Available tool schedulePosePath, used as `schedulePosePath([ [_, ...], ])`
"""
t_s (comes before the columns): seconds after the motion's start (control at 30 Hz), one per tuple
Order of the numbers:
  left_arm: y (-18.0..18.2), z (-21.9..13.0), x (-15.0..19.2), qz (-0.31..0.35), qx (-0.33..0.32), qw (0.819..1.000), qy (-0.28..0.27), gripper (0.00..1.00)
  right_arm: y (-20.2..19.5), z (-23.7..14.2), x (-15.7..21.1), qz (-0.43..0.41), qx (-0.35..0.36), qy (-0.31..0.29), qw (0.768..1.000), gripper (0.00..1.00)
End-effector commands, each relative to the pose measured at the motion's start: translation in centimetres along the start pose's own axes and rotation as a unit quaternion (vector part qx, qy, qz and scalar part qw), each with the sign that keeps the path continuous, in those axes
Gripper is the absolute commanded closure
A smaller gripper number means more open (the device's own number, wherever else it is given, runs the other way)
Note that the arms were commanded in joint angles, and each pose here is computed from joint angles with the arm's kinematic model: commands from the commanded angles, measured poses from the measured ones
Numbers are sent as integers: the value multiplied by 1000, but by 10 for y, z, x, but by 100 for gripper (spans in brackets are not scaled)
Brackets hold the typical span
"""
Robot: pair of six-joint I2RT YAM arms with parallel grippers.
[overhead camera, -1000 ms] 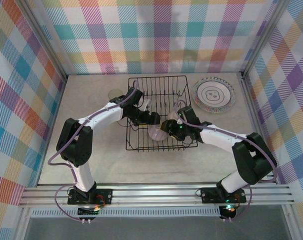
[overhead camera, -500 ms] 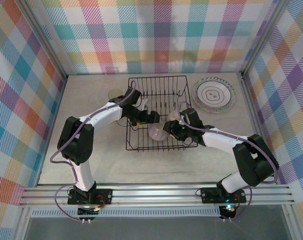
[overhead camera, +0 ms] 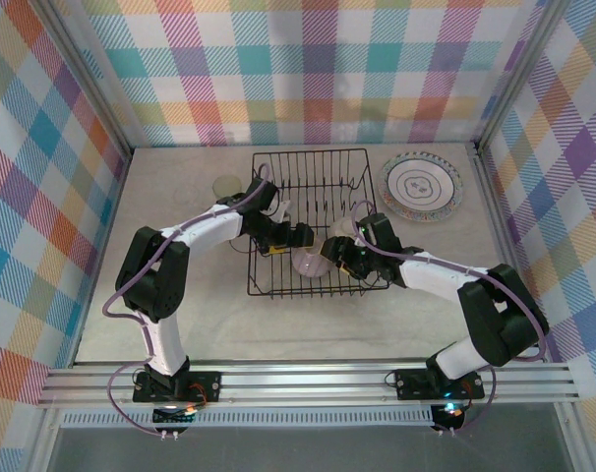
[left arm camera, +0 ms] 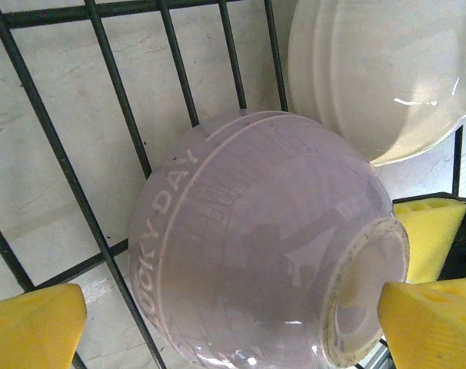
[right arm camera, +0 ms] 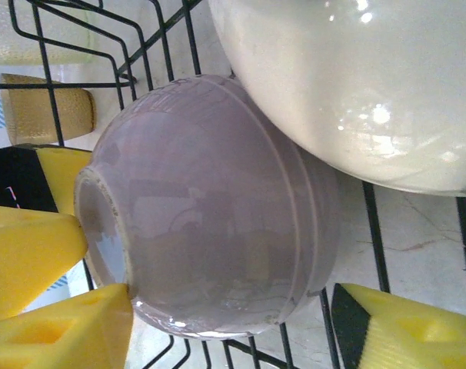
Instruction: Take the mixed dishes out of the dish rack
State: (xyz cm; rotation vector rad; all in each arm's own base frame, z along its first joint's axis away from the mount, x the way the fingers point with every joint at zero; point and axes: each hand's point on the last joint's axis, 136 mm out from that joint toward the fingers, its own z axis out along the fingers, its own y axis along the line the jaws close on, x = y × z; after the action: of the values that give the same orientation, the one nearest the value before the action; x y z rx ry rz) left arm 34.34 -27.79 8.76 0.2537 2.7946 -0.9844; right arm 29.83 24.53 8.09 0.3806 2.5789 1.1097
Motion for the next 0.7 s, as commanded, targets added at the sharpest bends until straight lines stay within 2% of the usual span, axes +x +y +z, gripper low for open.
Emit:
schedulePosePath([
  [0.0,4,7,4,-17,12,1000,7,4,-59,5,20,48,104,30,993,29],
  [0.37,-1,7,2,-21,24,999,2,5,-73,14,19,91,130,26,987,19],
  [0.67,3,14,6,-37,34,999,1,19,-69,16,18,95,116,24,988,20],
])
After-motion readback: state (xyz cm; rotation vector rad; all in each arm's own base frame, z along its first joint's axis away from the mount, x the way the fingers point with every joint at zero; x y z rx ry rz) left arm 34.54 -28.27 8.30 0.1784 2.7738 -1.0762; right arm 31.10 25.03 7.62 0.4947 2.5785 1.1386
